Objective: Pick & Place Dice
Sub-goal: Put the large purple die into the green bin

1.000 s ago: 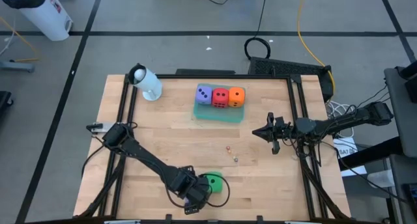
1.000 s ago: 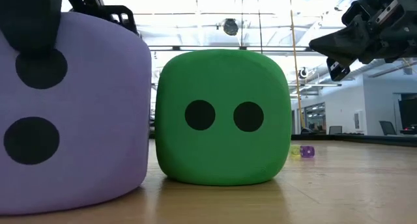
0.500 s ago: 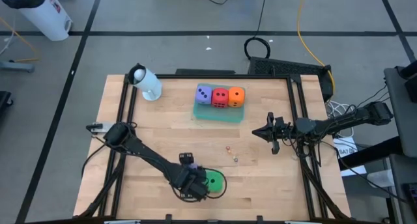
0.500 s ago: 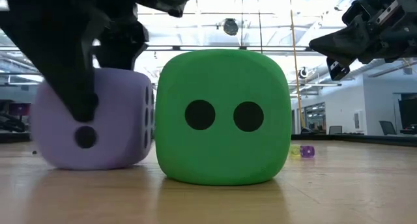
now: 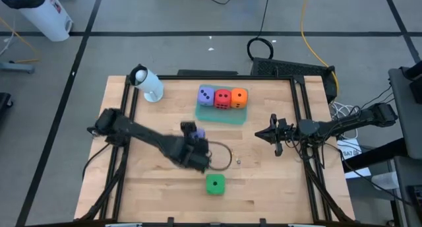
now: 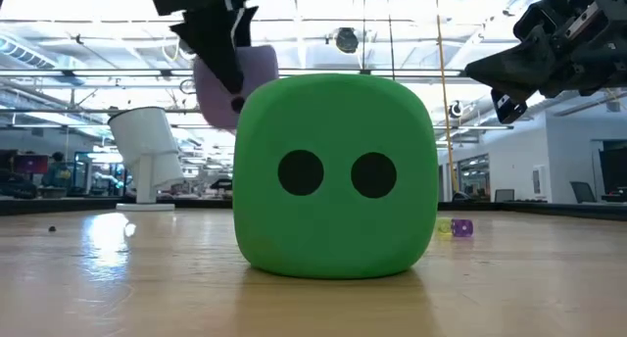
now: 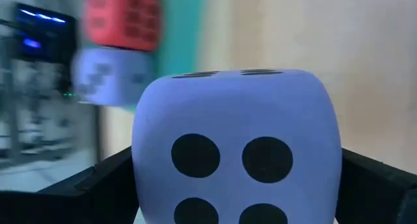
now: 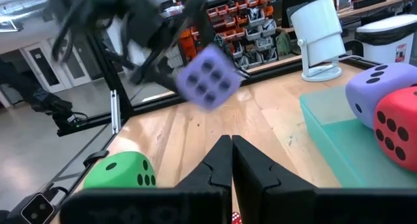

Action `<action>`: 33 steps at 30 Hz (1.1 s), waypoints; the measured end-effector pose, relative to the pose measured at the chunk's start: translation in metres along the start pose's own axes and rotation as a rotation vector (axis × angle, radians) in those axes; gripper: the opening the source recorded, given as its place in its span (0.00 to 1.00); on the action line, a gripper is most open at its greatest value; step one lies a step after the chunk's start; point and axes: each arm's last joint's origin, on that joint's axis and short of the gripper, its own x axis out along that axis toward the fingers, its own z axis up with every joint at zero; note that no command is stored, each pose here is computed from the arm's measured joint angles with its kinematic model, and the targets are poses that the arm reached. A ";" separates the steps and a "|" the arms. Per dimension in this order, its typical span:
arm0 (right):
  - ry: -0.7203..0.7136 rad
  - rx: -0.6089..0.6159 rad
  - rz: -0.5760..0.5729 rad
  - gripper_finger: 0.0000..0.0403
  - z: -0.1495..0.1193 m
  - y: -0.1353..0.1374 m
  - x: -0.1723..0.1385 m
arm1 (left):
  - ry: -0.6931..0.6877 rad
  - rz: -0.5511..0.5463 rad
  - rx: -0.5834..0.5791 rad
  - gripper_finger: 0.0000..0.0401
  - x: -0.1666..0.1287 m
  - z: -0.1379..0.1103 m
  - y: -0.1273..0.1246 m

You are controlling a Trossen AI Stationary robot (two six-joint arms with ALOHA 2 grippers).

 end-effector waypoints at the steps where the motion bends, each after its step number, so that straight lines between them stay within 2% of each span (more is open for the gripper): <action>1: 0.001 -0.001 -0.001 0.00 0.000 0.000 0.000 | -0.009 0.022 0.016 0.99 0.001 0.001 0.011; 5: 0.001 -0.006 -0.001 0.00 0.000 0.000 0.000 | -0.056 0.036 0.035 0.99 0.008 0.007 0.060; 8: 0.017 -0.037 -0.006 0.00 -0.002 -0.001 0.000 | -0.087 0.014 0.068 0.99 0.024 0.015 0.094; 14: 0.045 -0.057 -0.014 0.00 -0.005 -0.001 0.001 | -0.142 -0.153 0.090 0.99 0.070 0.026 0.141; 19: 0.061 -0.071 -0.021 0.00 -0.007 -0.002 0.002 | -0.116 -0.196 0.150 0.99 0.095 0.023 0.159; 24: 0.054 -0.075 -0.020 0.00 -0.006 -0.002 0.002 | -0.110 -0.258 0.144 0.99 0.112 0.020 0.170; 33: 0.022 -0.115 -0.066 0.00 -0.004 -0.003 0.003 | -0.081 -0.291 0.180 0.99 0.138 0.029 0.158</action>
